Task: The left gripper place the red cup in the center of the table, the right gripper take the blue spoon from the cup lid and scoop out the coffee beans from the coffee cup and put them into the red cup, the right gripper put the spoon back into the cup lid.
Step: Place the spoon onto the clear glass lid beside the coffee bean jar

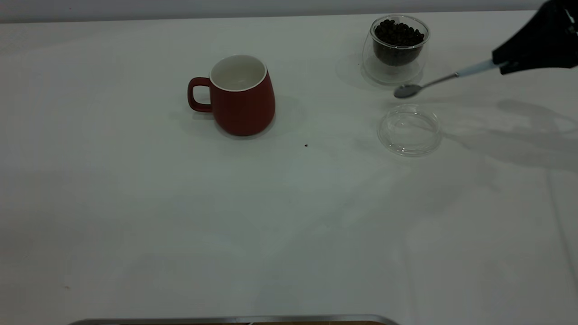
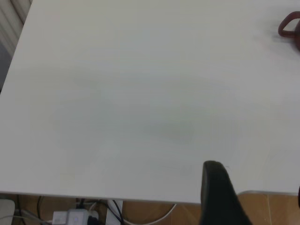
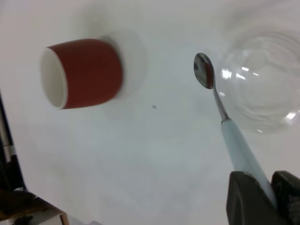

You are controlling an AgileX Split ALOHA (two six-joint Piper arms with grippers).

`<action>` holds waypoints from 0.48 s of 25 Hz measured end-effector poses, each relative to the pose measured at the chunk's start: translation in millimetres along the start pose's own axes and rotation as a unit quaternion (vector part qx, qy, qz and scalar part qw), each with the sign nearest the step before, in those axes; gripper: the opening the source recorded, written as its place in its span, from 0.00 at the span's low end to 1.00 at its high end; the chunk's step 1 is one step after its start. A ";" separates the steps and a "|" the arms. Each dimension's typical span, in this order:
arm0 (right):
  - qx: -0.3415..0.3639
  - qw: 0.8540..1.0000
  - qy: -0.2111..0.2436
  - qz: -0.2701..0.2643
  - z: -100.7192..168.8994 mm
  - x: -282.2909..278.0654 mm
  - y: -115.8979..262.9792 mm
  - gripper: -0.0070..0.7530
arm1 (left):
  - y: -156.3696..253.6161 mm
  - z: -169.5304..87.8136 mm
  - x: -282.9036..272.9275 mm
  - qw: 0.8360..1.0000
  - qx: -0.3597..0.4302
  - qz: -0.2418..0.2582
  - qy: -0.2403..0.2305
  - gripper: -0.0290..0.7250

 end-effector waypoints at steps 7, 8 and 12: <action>0.010 0.999 0.037 0.026 -12.2 -2.3 7.7 0.15 | 0.0 0.0 0.0 1.000 0.000 0.000 0.000 0.66; 0.011 0.999 0.041 0.027 -13.2 -2.4 8.1 0.15 | 0.0 0.0 0.0 1.000 0.000 0.000 0.000 0.66; 0.012 0.998 0.055 0.021 -16.3 -2.0 6.3 0.15 | 0.0 0.0 0.0 1.000 0.000 0.000 0.000 0.66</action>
Point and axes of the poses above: a point on each arm's last joint axis where the gripper is mounted, x pointing out along that axis toward the gripper, z along the wrist's bending axis when the last joint is at zero, y = z × x, the point moved 5 cm from there along x, pointing out along that axis toward the gripper, and after that the axes turned 14 degrees about -x, right-handed, at the moved point
